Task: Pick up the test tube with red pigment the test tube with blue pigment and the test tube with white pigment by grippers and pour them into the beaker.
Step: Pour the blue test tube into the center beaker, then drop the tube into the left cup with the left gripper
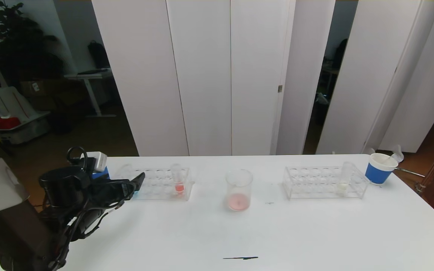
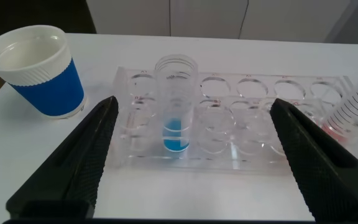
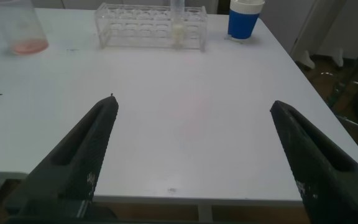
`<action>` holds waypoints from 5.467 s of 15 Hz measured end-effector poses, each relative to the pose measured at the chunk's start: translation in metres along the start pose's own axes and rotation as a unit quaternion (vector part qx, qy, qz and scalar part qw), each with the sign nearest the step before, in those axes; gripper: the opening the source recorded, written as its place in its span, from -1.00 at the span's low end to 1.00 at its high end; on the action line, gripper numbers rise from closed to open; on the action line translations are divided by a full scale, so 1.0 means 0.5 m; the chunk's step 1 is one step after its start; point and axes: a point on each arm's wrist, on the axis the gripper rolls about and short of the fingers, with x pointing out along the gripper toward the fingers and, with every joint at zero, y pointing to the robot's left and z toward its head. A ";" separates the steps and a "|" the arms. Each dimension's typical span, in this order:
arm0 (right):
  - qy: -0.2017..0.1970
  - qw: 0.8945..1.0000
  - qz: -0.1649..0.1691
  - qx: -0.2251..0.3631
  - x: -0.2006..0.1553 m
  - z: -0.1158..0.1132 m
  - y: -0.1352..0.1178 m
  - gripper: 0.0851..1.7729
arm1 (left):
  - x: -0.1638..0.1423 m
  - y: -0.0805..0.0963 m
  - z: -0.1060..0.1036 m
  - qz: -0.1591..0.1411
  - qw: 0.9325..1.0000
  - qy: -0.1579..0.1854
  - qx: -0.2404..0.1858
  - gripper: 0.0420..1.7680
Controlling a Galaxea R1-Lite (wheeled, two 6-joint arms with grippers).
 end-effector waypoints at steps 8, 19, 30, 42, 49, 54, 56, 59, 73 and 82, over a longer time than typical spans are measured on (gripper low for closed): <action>0.000 1.000 0.000 0.000 0.000 0.000 0.000 0.98 | 0.077 0.022 -0.029 0.026 1.000 0.001 -0.004 0.98; 0.000 1.000 0.000 0.000 0.000 0.000 0.000 0.98 | 0.096 0.034 -0.035 0.042 0.999 -0.003 -0.010 0.98; 0.000 1.000 0.000 0.000 0.000 0.000 0.000 0.98 | 0.108 0.036 -0.030 0.034 0.999 -0.011 -0.003 -0.33; 0.000 1.000 0.000 0.000 0.000 0.000 0.000 0.98 | 0.100 0.027 -0.009 0.033 0.999 -0.026 -0.004 -0.38; 0.000 1.000 0.000 0.000 0.000 0.000 0.000 0.98 | 0.062 0.011 0.075 0.021 0.998 -0.050 0.007 -0.38; 0.000 1.000 0.000 0.000 0.000 0.000 0.000 0.98 | 0.003 -0.019 0.171 -0.065 0.996 -0.055 0.022 -0.38; 0.000 1.000 0.000 0.000 0.000 0.000 0.000 0.98 | -0.031 -0.039 0.217 -0.148 0.988 -0.044 0.027 -0.38; 0.000 1.000 0.000 0.000 0.000 0.000 0.000 0.98 | -0.082 -0.096 0.288 -0.250 0.966 -0.052 0.038 -0.38; 0.000 1.000 0.001 0.000 0.000 0.000 0.000 0.98 | 0.015 -0.318 0.255 -0.431 0.835 -0.201 0.278 -0.38; -0.001 1.000 0.000 0.000 0.000 0.000 0.000 0.98 | 0.110 -0.357 0.177 -0.401 0.751 -0.318 0.417 -0.38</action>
